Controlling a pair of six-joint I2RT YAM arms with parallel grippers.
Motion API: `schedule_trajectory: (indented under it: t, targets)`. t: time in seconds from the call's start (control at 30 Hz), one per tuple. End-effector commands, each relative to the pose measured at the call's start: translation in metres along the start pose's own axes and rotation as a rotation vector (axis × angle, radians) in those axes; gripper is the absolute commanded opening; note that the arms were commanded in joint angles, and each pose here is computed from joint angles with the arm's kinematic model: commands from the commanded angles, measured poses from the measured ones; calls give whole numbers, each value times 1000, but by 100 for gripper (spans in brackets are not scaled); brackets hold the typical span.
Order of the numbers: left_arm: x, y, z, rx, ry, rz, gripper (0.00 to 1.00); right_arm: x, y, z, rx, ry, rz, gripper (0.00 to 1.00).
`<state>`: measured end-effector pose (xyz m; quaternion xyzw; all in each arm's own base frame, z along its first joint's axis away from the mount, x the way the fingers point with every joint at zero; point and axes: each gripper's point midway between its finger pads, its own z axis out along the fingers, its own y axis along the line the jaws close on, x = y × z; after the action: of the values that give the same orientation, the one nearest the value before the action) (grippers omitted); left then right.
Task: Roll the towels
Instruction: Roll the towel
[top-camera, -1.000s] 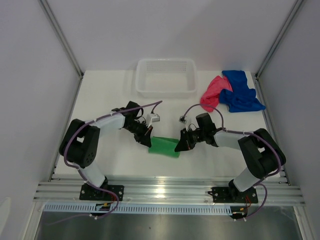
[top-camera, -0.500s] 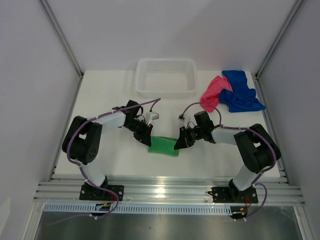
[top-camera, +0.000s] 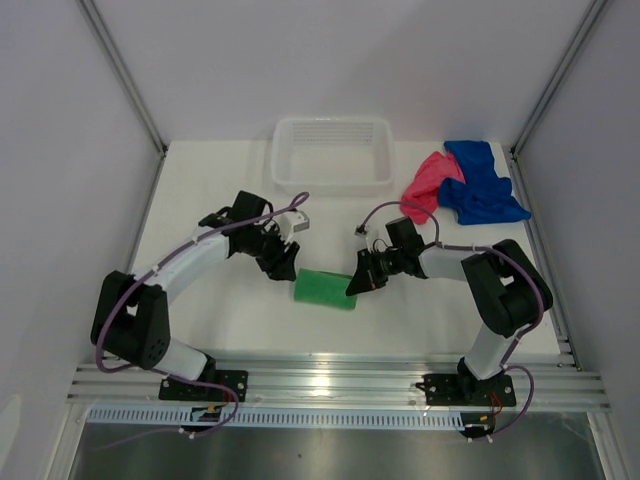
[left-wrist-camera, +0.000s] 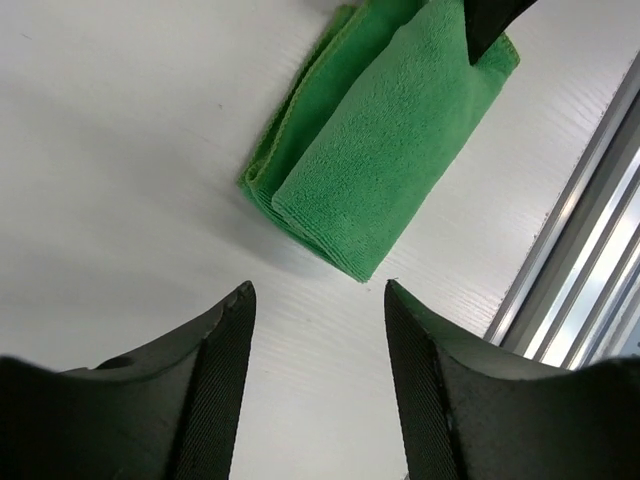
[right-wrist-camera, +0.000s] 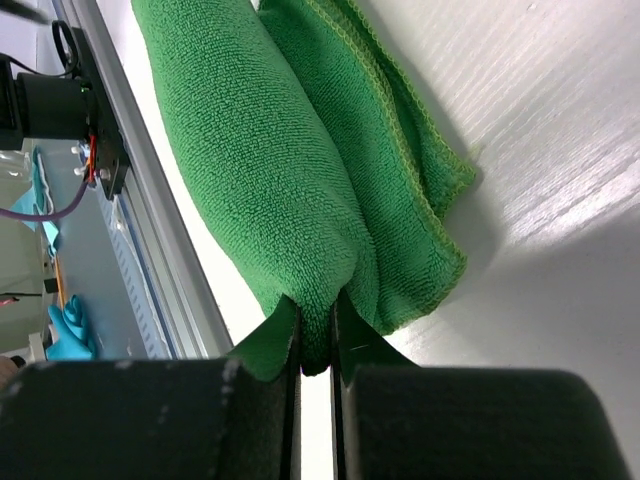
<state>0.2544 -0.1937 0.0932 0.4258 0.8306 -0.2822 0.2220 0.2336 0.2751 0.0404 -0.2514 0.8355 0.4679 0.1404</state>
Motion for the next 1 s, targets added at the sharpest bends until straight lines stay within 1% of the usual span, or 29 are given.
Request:
schedule_trajectory:
  t: [0.0,0.1,0.2,0.23,0.27,0.3,0.33,0.37,0.4,0.43,0.5,0.53,0.6,0.63,0.73,0.77,0.83,0.93,0.97]
  targets:
    - [-24,-2,-22,-48,-46,108,58,-6,-14,1,72,5,24,0]
    - [-36,-6,-17,-43,-65,143,58,-12,-12,2,55,-8,23,0]
    - [-41,-24,-4,-12,-53,207,56,-11,-13,1,62,15,39,0]
    - [-43,-38,3,18,-48,251,56,-11,-13,2,60,16,35,0]
    - [-48,-43,7,25,-61,284,57,-11,-13,2,58,14,30,0]
    - [-51,-43,12,10,-57,301,58,-11,-14,2,56,15,34,0]
    - [-50,-44,26,15,-28,309,58,-11,-13,3,53,17,34,0]
    - [-57,-39,30,-3,-23,308,57,-11,-14,3,54,19,37,1]
    - [-52,-35,37,-3,13,271,57,-11,-15,3,56,21,37,3]
    - [-56,-23,46,-23,41,244,56,-11,-15,4,57,21,37,7]
    - [-48,-16,56,-21,82,212,54,-11,-17,3,62,18,37,10]
    - [-42,-9,64,-30,108,196,54,-10,-17,4,63,22,38,15]
    - [-37,-2,70,-45,136,163,52,-10,-19,2,75,21,45,22]
    - [-31,2,75,-47,167,139,51,-10,-20,2,85,21,48,24]
    - [-21,4,81,-41,210,88,46,-16,-21,0,101,-5,60,30]
    - [-15,7,84,-48,231,75,43,-20,-21,-1,108,-16,64,30]
    - [-13,11,88,-61,245,59,41,-26,-21,-5,134,-23,81,31]
    - [-6,16,91,-71,268,45,39,-35,-22,-17,212,-53,76,34]
    - [-6,16,92,-73,268,45,37,-36,-27,-21,258,-68,76,35]
